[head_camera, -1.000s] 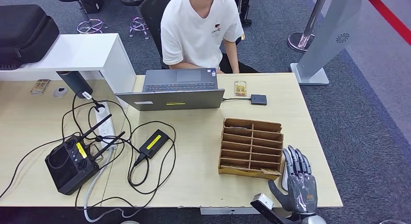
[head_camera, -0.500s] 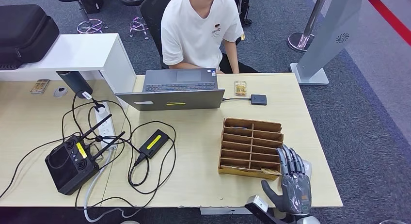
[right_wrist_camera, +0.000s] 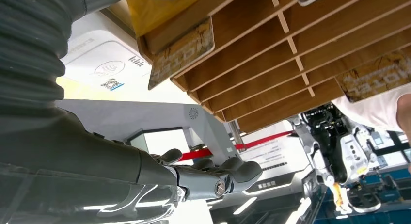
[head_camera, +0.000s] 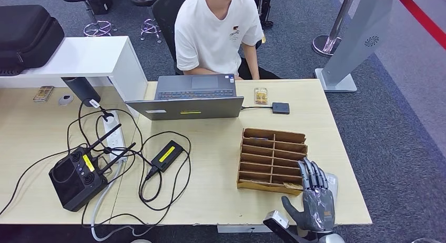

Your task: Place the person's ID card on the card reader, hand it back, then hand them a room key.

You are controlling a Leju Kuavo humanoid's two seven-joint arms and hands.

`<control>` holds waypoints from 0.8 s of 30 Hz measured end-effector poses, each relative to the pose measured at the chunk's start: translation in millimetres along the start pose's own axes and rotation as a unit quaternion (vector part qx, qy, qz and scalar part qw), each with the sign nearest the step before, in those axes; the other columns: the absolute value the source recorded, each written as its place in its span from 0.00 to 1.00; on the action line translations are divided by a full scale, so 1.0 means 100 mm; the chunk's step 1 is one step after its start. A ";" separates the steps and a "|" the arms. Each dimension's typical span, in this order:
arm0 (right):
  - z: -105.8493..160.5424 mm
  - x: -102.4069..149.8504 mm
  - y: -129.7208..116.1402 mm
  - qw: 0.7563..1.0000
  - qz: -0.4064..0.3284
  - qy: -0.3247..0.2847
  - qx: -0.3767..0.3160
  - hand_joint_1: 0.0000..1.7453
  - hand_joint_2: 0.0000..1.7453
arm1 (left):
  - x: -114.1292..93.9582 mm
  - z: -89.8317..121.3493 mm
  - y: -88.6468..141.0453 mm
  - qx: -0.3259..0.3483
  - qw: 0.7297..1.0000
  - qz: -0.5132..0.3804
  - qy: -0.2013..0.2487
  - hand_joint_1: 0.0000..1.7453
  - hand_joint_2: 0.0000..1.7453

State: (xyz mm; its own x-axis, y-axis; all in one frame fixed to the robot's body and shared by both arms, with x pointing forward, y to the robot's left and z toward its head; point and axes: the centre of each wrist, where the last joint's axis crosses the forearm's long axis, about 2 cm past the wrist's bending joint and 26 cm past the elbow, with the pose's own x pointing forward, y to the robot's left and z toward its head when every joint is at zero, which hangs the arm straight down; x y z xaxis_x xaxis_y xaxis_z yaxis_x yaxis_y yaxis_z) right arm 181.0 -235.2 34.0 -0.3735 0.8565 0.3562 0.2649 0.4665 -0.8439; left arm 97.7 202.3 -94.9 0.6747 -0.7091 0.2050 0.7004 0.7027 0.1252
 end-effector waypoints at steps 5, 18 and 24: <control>0.02 -0.04 0.03 1.000 0.002 0.001 0.008 0.00 1.00 | 0.00 0.00 0.00 0.000 1.000 -0.005 -0.001 0.00 1.00; 0.06 -0.13 0.07 1.000 0.008 0.010 0.020 0.01 1.00 | 0.01 0.00 0.00 0.000 1.000 -0.011 -0.001 0.00 1.00; 0.07 -0.14 0.08 1.000 0.009 0.013 0.024 1.00 1.00 | 0.01 0.00 0.00 0.001 1.000 -0.013 -0.001 0.00 1.00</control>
State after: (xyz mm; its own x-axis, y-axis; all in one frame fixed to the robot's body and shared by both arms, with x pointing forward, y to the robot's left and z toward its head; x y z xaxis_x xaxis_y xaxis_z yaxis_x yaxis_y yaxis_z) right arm 182.6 -245.2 19.8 -0.3464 0.8702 0.3504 0.2282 0.4405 -0.8683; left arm 98.4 202.0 -94.6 0.6561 -0.7266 0.2039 0.7172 0.6844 0.1315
